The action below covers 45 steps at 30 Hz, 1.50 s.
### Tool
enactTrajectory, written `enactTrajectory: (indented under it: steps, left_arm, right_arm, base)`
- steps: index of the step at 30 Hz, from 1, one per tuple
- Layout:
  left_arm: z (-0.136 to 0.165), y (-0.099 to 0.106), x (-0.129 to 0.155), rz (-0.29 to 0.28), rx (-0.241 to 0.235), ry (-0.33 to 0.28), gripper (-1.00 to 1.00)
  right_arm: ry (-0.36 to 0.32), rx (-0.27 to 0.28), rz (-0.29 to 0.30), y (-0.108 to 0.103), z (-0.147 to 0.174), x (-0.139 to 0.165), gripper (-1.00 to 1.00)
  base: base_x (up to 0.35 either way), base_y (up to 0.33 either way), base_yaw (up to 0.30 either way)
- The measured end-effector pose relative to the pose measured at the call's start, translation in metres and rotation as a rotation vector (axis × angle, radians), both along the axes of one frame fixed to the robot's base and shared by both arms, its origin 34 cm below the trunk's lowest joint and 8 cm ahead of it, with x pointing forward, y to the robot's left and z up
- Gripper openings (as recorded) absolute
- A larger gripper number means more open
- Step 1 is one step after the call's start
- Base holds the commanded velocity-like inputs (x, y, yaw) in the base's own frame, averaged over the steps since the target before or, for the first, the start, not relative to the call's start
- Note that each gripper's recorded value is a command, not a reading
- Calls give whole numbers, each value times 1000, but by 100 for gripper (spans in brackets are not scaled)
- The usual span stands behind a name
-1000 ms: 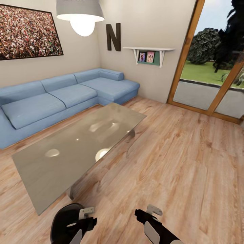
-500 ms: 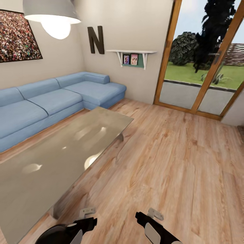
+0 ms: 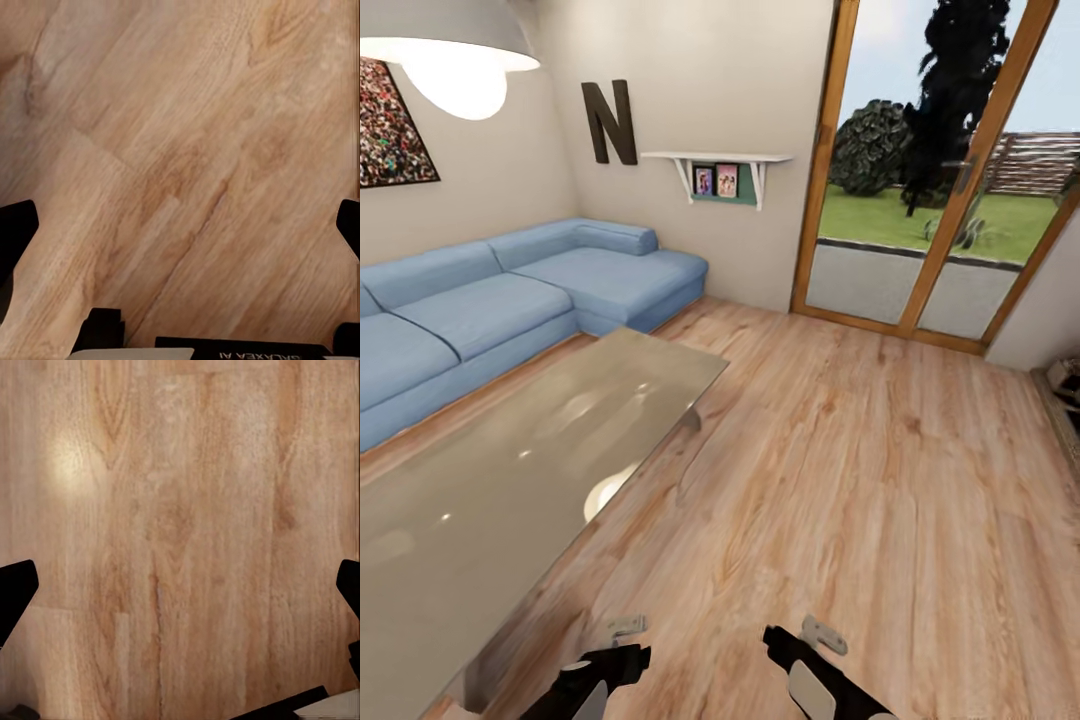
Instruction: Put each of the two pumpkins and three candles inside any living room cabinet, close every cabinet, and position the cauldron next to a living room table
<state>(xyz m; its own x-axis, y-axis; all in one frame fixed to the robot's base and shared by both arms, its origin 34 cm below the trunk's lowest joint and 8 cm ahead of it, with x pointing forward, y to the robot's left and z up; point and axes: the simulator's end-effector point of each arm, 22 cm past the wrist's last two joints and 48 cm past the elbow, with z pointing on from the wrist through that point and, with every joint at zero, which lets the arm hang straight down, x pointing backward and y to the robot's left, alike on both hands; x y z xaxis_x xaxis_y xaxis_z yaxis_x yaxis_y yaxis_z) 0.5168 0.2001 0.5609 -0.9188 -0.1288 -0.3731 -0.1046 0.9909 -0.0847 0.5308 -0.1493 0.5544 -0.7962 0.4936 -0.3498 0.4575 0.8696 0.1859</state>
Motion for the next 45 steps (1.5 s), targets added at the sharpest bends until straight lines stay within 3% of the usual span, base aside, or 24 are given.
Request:
enactTrajectory:
  steps: [29,45]
  left_arm:
    - [12,-2,10,-2,-3,-31,100]
    - [19,-15,15,-10,-15,-48,100]
  right_arm:
    - [-18,-8,-9,-7,8,5,100]
    - [-25,-1,-36,-13,13,8,100]
  base:
    - [2,-1,-229]
    - [0,0,-229]
